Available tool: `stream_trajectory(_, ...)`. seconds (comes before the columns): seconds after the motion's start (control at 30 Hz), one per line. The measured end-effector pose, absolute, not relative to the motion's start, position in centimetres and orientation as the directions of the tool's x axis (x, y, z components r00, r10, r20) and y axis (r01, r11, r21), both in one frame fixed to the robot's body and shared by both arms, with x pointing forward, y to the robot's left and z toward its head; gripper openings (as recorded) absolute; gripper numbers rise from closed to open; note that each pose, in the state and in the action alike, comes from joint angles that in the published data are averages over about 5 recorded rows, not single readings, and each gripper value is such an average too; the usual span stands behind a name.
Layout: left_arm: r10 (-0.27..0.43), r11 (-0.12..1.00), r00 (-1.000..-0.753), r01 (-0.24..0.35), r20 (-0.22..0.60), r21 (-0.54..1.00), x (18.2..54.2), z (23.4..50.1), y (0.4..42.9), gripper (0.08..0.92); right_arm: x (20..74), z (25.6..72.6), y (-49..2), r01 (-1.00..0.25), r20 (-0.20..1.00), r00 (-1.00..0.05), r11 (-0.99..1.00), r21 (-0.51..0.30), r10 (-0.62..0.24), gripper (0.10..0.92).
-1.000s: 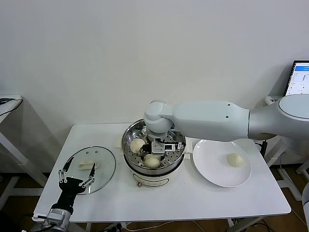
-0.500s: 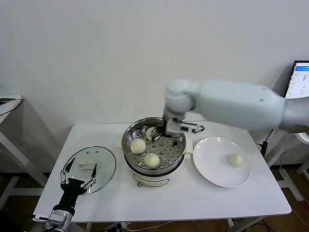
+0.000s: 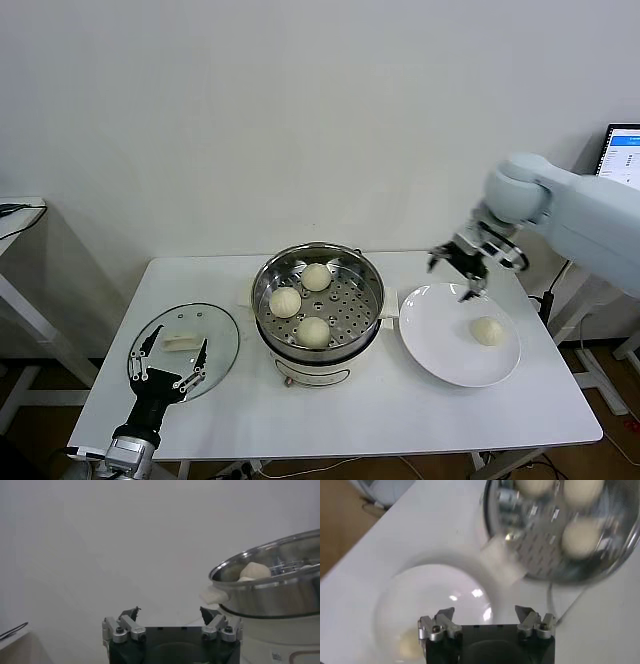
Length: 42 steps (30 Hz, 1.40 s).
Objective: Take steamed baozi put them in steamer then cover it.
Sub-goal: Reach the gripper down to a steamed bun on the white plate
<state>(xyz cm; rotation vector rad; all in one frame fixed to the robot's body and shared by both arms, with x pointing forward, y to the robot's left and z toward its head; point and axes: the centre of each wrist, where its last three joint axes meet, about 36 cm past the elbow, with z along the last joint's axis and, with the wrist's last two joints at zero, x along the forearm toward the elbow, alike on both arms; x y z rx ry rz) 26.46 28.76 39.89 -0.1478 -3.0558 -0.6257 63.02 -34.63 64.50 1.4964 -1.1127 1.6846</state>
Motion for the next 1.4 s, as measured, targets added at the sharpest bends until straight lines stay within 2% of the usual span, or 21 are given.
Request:
stream_trajectory(0.27,0.095,0.913,-0.995,0.104,0.042,0.394,26.1,39.7,28.5,0.823,62.9,59.5,-40.7,-0.95,0.986,-0.164,-0.266,-0.166,-0.029,0.823)
stream_trajectory(0.5,0.093,0.914,-0.995,0.103,0.044,0.393,26.1,39.7,28.5,0.823,63.6,55.8,-43.5,-0.972,0.985,-0.17,-0.162,-0.168,0.002,0.823)
stream_trajectory(1.0,0.086,0.917,-0.995,0.101,0.055,0.385,26.6,39.2,28.4,0.823,64.7,49.1,-44.6,-0.983,0.986,-0.169,-0.076,-0.167,0.013,0.823)
stream_trajectory(1.4,0.084,0.918,-0.995,0.101,0.061,0.384,26.6,38.9,28.5,0.823,64.8,46.3,-44.1,-0.983,0.985,-0.172,-0.065,-0.171,0.006,0.823)
